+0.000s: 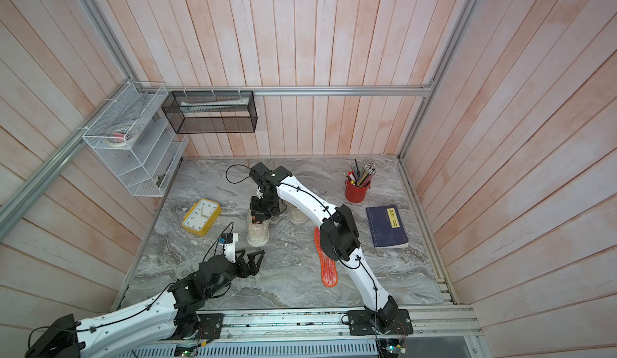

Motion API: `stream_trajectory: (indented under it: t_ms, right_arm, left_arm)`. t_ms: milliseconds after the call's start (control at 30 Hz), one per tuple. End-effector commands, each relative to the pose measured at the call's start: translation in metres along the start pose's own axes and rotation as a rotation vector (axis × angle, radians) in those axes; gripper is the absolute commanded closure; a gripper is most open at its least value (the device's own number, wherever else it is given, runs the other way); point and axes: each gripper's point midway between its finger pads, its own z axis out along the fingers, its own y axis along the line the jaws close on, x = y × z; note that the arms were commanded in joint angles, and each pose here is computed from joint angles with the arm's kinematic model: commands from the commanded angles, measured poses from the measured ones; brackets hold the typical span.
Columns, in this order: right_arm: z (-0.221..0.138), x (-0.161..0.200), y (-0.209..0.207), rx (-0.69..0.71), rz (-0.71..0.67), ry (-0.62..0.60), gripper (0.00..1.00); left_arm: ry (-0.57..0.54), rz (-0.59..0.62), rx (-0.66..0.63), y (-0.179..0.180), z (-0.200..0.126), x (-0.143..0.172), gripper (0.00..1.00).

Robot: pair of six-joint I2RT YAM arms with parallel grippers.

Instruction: Remove the insole from the shoe

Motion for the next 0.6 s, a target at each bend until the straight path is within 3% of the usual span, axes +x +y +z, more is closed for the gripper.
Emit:
stream_trajectory:
  t_ms: [0,367,567]
  right_arm:
    - [0.012,0.004,0.010,-0.011,-0.010,0.003,1.00]
    - [0.016,0.021,0.014,0.008,-0.020,0.041,1.00]
    - [0.016,0.026,0.020,-0.006,-0.026,0.055,1.00]
  left_arm:
    - [-0.004,0.078,-0.072,0.009,-0.001,-0.004,0.00]
    - [-0.099,0.247,-0.140,-0.006,0.021,-0.042,0.00]
    - [-0.098,0.303,-0.221,0.004,0.032,-0.042,0.01]
